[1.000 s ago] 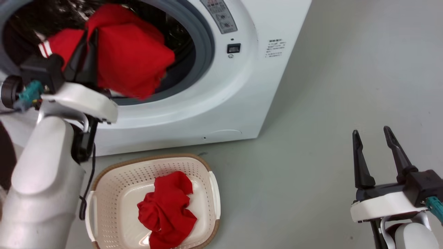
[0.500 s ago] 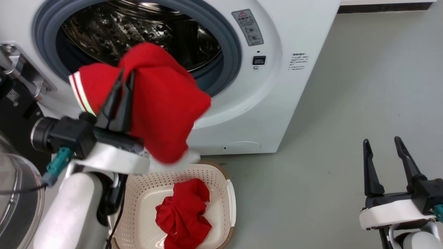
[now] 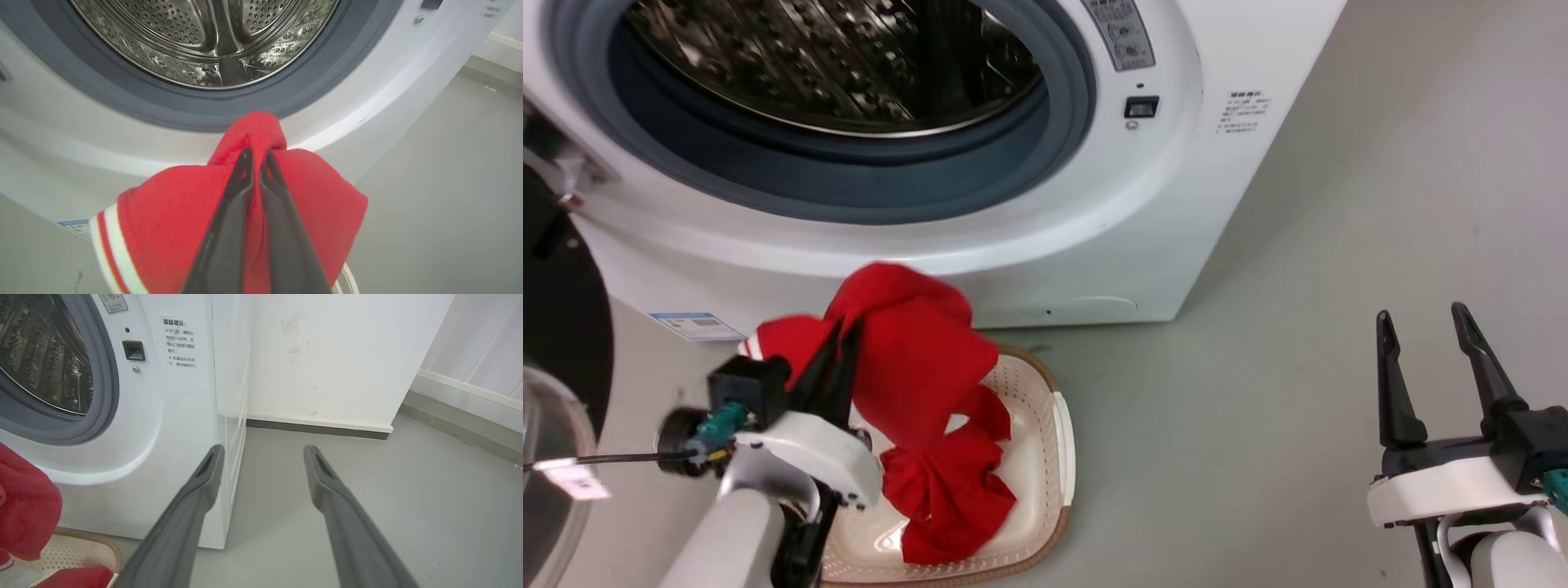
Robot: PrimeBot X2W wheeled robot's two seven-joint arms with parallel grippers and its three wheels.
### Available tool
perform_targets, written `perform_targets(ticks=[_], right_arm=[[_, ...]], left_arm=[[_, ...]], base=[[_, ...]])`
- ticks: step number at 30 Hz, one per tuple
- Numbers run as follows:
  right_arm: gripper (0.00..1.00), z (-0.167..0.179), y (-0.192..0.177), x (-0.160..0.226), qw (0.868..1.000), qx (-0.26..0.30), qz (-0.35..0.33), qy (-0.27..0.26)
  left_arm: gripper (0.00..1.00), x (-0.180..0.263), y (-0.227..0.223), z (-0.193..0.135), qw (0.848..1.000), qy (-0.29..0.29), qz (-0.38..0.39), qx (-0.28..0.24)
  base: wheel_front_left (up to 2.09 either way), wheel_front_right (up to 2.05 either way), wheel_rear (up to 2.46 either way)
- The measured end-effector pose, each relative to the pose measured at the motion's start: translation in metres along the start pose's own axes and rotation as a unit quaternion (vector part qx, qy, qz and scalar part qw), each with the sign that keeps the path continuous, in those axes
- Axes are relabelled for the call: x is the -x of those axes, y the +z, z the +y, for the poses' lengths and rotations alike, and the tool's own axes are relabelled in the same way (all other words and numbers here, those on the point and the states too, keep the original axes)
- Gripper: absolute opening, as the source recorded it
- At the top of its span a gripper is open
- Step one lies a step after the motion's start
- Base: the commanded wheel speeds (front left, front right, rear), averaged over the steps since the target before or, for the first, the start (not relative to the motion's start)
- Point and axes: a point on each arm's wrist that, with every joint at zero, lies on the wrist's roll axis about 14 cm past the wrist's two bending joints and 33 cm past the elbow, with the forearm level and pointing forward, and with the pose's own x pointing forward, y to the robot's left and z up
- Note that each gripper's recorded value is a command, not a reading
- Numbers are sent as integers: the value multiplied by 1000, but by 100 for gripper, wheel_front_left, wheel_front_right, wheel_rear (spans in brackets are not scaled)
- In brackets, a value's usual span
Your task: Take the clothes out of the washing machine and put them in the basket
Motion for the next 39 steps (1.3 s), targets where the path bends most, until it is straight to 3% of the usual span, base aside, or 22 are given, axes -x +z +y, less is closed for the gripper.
perform_targets(ticks=[8,24,30,39], right_arm=[[100,-13,-17,-13,1000,17,20,-15],[100,-26,-78,-37,995,50,85,-26],[100,-27,-100,-36,992,60,113,-24],[100,-21,-103,-39,992,54,114,-16]], left_arm=[[0,-21,-98,15,990,30,124,52],[0,-37,-248,23,946,24,322,41],[0,-38,-284,25,930,30,364,50],[0,-44,-288,33,930,42,363,42]], base=[[0,0,0],[0,0,0],[0,0,0],[0,0,0]])
